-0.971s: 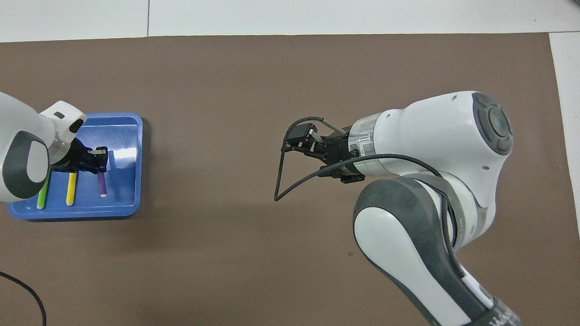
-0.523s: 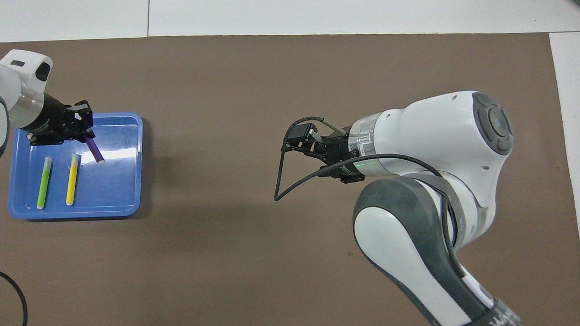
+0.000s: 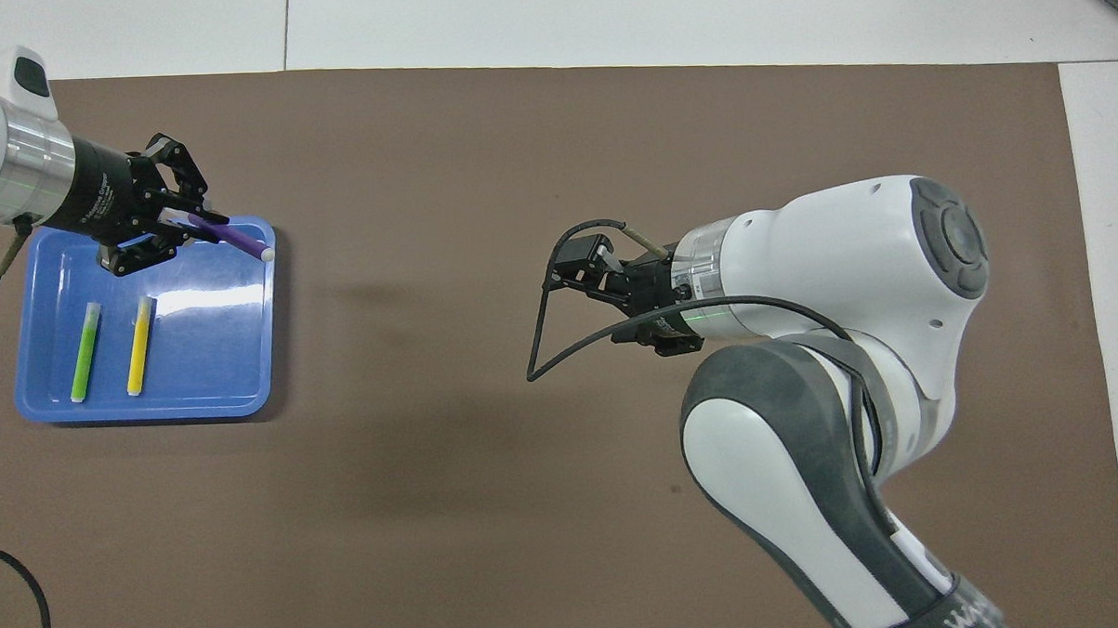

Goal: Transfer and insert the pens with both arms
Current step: 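Carry the purple pen toward the right gripper while it approaches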

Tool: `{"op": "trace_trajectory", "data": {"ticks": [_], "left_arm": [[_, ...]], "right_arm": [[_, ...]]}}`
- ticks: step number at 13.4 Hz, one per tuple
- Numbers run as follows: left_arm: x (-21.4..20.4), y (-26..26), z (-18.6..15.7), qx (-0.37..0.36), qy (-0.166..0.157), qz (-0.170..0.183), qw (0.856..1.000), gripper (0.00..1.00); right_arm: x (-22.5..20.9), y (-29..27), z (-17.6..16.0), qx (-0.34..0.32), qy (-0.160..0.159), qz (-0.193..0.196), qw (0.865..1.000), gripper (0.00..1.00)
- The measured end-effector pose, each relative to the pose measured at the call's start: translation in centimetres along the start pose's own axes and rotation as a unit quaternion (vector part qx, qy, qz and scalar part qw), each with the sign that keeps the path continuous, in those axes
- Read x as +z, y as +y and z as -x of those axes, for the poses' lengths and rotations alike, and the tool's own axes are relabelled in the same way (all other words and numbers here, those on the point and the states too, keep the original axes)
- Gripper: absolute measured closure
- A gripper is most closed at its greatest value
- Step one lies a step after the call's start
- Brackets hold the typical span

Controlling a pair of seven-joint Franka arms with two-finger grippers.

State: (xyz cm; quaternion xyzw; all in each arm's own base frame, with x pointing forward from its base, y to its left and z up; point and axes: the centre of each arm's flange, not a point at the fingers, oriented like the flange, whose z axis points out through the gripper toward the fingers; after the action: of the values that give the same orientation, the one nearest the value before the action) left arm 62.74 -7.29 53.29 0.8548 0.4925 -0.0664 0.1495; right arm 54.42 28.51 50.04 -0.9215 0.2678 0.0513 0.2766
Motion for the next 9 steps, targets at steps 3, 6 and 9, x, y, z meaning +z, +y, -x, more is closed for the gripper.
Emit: {"op": "trace_trajectory", "data": {"ticks": [3,6,9], "left_arm": [[-1.2,0.3,2.5,-0.061,-0.044,0.015,0.997,0.83],[-1.6,0.1,4.3,-0.104,-0.105,0.021,0.989,0.83],[-1.9,-0.6,6.8,-0.129,-0.138,0.019,0.982,0.83]], "right_arm": [[-0.1,-0.1,0.0,0.024,-0.001,-0.007,1.0,0.0],[-0.6,-0.8,-0.5,0.067,-0.009,-0.066,0.996,0.0],[-1.0,-1.4,-0.5,0.106,-0.025,-0.12,0.987,0.0]]}}
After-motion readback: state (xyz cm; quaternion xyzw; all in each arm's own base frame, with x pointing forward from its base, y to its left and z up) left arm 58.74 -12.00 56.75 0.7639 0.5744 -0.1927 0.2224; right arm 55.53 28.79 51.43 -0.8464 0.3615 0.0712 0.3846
